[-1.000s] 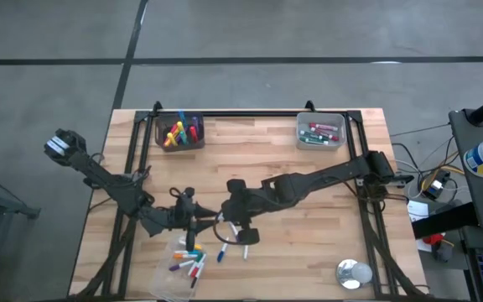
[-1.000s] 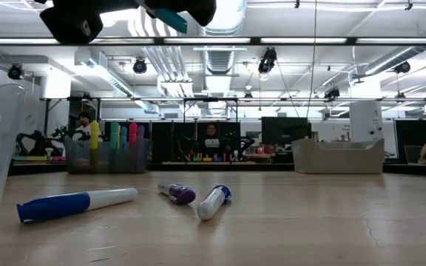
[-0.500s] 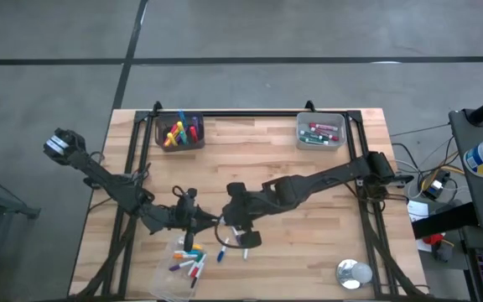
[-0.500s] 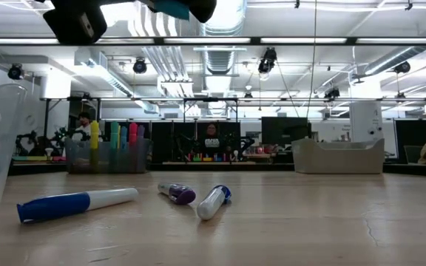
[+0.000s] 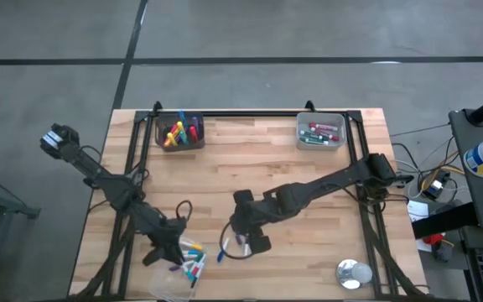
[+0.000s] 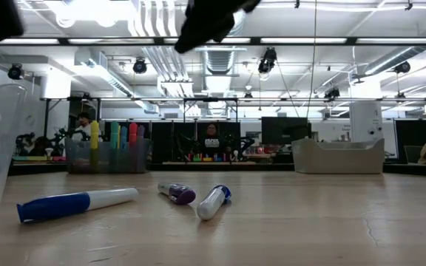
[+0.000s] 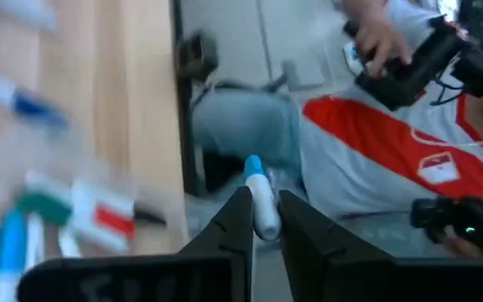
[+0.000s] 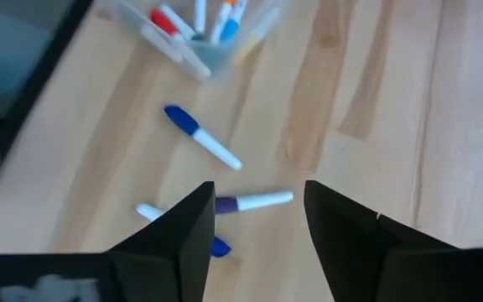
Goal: Pick & Place Markers
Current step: Put the light blue and white highlighter pen into the transparent bin
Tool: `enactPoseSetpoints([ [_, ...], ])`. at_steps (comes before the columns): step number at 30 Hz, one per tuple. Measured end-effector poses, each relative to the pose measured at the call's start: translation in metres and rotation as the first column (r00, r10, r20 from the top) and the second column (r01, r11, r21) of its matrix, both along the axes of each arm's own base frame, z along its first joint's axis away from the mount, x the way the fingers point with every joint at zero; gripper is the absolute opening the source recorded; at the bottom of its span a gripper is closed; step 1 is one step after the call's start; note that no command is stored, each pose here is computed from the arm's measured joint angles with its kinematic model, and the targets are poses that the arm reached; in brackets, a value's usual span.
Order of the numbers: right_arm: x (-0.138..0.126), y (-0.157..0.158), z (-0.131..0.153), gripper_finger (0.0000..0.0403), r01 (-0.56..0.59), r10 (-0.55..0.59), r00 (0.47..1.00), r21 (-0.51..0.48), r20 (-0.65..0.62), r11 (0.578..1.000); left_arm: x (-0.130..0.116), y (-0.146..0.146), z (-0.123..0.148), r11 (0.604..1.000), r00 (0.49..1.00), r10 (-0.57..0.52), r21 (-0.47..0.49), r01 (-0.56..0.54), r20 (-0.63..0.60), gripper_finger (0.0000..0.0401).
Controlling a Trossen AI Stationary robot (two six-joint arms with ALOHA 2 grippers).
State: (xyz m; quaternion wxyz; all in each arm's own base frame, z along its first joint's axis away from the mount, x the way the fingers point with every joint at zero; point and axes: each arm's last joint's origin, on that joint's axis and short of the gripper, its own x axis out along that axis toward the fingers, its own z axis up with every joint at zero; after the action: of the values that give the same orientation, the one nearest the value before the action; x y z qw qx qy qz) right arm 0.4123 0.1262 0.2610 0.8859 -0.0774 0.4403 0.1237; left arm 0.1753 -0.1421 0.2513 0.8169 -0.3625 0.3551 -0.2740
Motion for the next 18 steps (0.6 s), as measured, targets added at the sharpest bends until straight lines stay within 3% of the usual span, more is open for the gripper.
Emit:
enactPoseSetpoints([
  [3, -0.001, -0.002, -0.007, 0.0184, 0.012, -0.012, 1.000, -0.004, -0.021, 1.000, -0.005, 0.000, -0.009, 1.000, 0.987, 0.024, 0.003, -0.024, -0.157, 0.0042],
  [7, -0.004, -0.002, -0.015, 0.0185, 0.015, -0.016, 0.999, -0.007, -0.046, 1.000, -0.015, 0.004, -0.028, 0.992, 0.912, 0.120, 0.093, -0.091, -0.391, 0.0038],
  [12, -0.005, -0.003, -0.020, 0.0185, 0.017, -0.018, 0.998, -0.009, -0.060, 1.000, -0.016, 0.001, -0.033, 0.971, 0.862, 0.238, 0.108, -0.211, -0.449, 0.0051],
  [18, -0.006, -0.003, -0.021, 0.0185, 0.017, -0.018, 0.998, -0.010, -0.063, 1.000, -0.016, -0.004, -0.037, 0.970, 0.846, 0.243, 0.114, -0.215, -0.474, 0.0101],
])
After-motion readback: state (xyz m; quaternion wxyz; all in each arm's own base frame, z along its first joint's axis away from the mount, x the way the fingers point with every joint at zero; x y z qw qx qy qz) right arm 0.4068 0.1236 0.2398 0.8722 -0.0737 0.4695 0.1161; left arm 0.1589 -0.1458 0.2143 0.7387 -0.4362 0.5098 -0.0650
